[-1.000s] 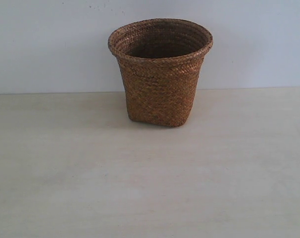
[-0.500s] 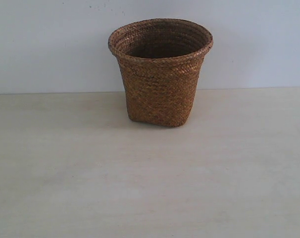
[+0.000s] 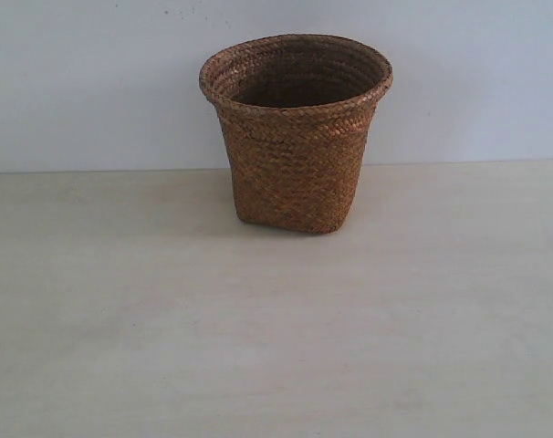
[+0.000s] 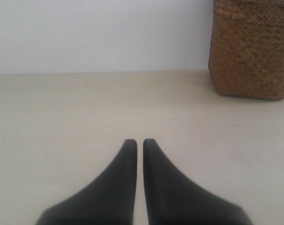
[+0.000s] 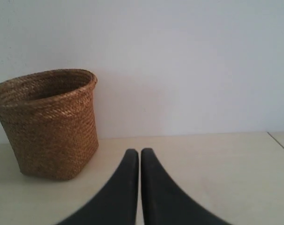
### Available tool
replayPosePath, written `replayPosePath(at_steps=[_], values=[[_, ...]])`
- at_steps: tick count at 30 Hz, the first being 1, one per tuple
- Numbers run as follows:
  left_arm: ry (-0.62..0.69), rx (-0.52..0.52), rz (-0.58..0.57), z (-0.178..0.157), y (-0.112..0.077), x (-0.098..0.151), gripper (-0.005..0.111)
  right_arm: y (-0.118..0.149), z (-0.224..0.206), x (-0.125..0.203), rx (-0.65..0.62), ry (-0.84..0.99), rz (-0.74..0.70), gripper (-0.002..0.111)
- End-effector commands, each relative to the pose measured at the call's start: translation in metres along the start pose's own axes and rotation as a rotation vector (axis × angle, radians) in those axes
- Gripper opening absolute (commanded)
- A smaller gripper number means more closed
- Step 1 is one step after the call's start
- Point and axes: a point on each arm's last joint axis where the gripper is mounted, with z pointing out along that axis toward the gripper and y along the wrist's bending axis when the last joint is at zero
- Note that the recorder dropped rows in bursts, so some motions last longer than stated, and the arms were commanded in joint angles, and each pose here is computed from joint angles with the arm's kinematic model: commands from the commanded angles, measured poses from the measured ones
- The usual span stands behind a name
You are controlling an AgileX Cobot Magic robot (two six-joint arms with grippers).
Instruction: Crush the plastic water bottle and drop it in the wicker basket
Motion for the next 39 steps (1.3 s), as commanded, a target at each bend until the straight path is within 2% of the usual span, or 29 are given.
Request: replayPosePath(at_steps=[1, 9, 18, 24, 39], values=[[-0.013, -0.003, 0.002, 0.0, 0.0, 0.0, 0.004, -0.003, 0.011, 0.029, 0.008, 0.002, -0.018, 0.0], [-0.013, -0.003, 0.002, 0.0, 0.0, 0.0, 0.004, -0.006, 0.021, 0.077, 0.017, 0.103, -0.015, 0.0], [-0.016, -0.003, 0.002, 0.0, 0.0, 0.0, 0.004, -0.007, 0.021, 0.081, 0.017, 0.129, -0.019, 0.0], [-0.016, -0.003, 0.002, 0.0, 0.0, 0.0, 0.004, -0.007, 0.019, 0.091, 0.015, 0.24, -0.04, 0.0], [-0.019, -0.003, 0.002, 0.0, 0.0, -0.001, 0.004, -0.007, 0.019, 0.091, 0.016, 0.246, -0.039, 0.0]])
